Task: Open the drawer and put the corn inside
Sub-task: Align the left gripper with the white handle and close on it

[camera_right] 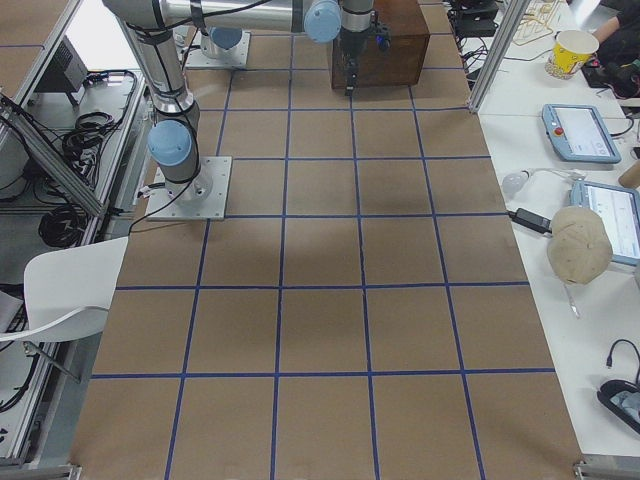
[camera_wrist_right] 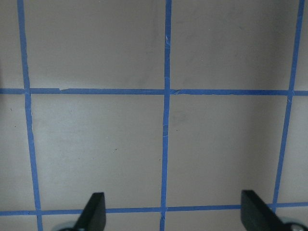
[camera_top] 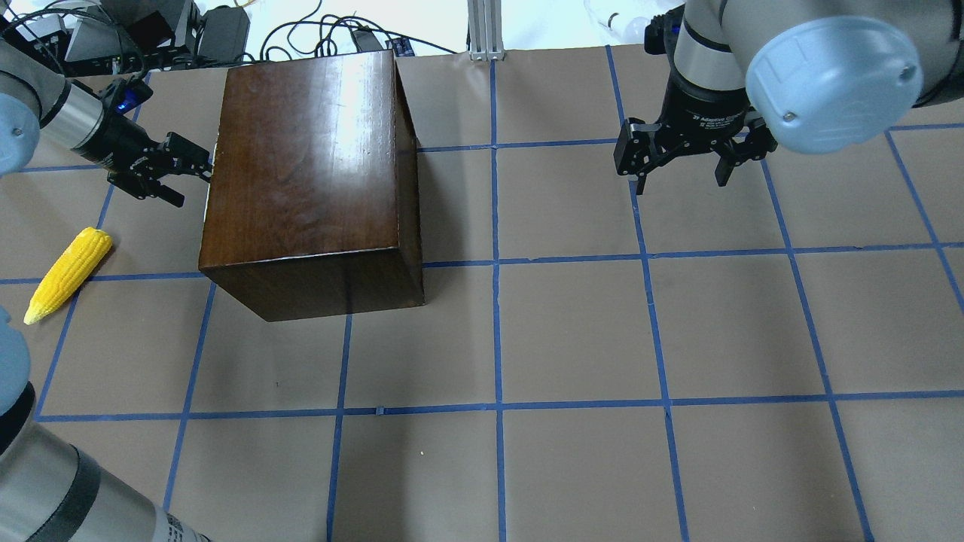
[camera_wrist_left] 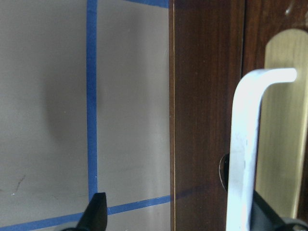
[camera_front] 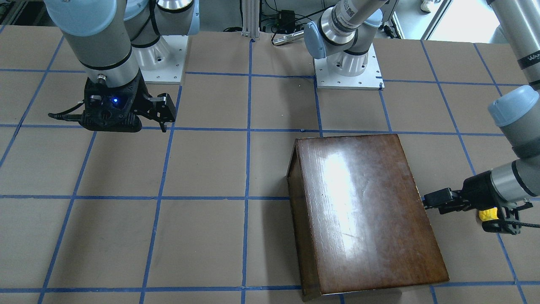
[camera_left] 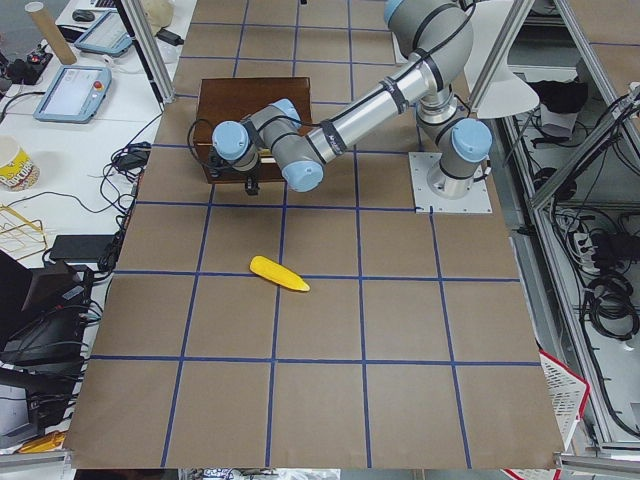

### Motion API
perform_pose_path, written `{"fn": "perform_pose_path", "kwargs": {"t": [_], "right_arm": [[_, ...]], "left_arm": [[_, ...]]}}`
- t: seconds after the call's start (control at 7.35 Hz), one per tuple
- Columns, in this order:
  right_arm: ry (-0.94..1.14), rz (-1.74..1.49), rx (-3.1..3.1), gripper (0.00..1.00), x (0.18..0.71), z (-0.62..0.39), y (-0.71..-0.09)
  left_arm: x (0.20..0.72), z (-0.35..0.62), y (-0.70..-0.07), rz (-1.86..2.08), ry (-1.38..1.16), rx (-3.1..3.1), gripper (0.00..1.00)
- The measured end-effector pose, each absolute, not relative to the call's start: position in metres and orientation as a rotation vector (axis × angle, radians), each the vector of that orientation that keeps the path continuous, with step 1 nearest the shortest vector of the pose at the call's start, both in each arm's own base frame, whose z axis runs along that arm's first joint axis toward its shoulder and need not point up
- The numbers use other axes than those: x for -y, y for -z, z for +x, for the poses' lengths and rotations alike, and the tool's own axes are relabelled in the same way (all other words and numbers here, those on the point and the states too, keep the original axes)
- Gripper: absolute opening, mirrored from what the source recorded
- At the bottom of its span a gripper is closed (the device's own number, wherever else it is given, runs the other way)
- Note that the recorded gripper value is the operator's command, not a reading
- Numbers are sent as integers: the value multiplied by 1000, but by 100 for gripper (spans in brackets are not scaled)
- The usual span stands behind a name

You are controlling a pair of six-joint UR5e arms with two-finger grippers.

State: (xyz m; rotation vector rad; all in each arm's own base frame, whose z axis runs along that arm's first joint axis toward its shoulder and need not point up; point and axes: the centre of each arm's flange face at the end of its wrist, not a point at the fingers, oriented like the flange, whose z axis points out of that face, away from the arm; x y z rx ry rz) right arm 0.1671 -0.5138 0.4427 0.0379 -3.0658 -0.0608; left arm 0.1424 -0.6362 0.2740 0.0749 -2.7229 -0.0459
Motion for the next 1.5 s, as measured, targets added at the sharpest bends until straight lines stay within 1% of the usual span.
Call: {"fn": "perform_pose_path", "kwargs": {"t": [1.5], "right_arm": [[61,38,3066,100,514,167,-443]], "left_arm": [[636,135,-271,79,70,2733,100]]}}
